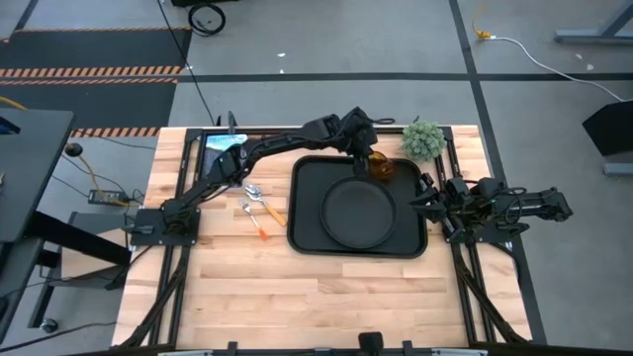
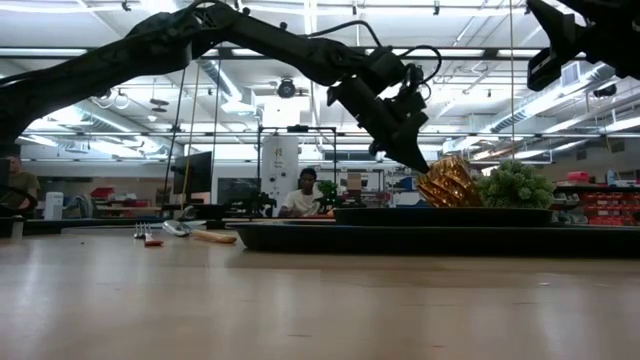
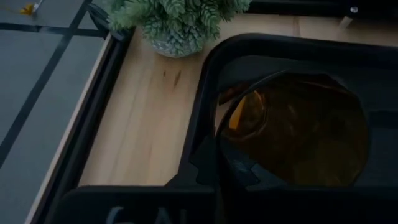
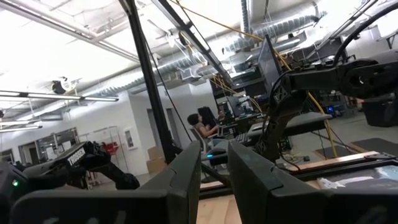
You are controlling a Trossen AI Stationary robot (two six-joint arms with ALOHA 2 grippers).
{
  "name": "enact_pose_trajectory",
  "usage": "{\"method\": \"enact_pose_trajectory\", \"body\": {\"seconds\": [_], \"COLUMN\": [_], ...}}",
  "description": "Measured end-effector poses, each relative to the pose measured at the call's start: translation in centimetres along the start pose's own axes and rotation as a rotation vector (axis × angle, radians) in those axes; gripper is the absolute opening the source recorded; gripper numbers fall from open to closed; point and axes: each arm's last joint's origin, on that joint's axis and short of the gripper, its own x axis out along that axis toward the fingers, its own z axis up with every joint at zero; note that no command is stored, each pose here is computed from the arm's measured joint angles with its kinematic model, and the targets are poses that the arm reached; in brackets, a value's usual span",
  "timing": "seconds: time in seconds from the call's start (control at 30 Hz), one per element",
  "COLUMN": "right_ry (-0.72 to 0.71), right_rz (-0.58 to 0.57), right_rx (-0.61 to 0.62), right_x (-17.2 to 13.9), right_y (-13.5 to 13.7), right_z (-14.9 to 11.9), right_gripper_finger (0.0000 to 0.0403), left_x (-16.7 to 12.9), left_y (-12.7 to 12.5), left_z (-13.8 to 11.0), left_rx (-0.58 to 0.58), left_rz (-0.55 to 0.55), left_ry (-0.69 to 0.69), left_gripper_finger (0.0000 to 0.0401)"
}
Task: Pick and place plate/cup/fork/spoon on tray
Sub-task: Move the orange cup to the top right of the black table tray
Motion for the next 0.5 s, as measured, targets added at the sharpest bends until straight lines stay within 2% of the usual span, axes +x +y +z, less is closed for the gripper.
{"method": "enact_pose_trajectory", "body": {"seconds": [0.27, 0.5], "right_ry": [0.001, 0.001], "right_rz": [-0.002, -0.002], "right_rx": [0.0, -0.005], "right_x": [0.0, 0.0], "right_y": [-0.01, -0.01], "right_z": [-0.02, -0.02], "right_gripper_finger": [0.0088, 0.0088], "left_x": [-0.13, -0.1], "left_y": [0.27, 0.09], "left_z": [-0.36, -0.03], "left_rx": [0.033, 0.053], "left_rz": [-0.008, -0.005], "left_ry": [0.034, 0.004], "left_gripper_finger": [0.0004, 0.0004]}}
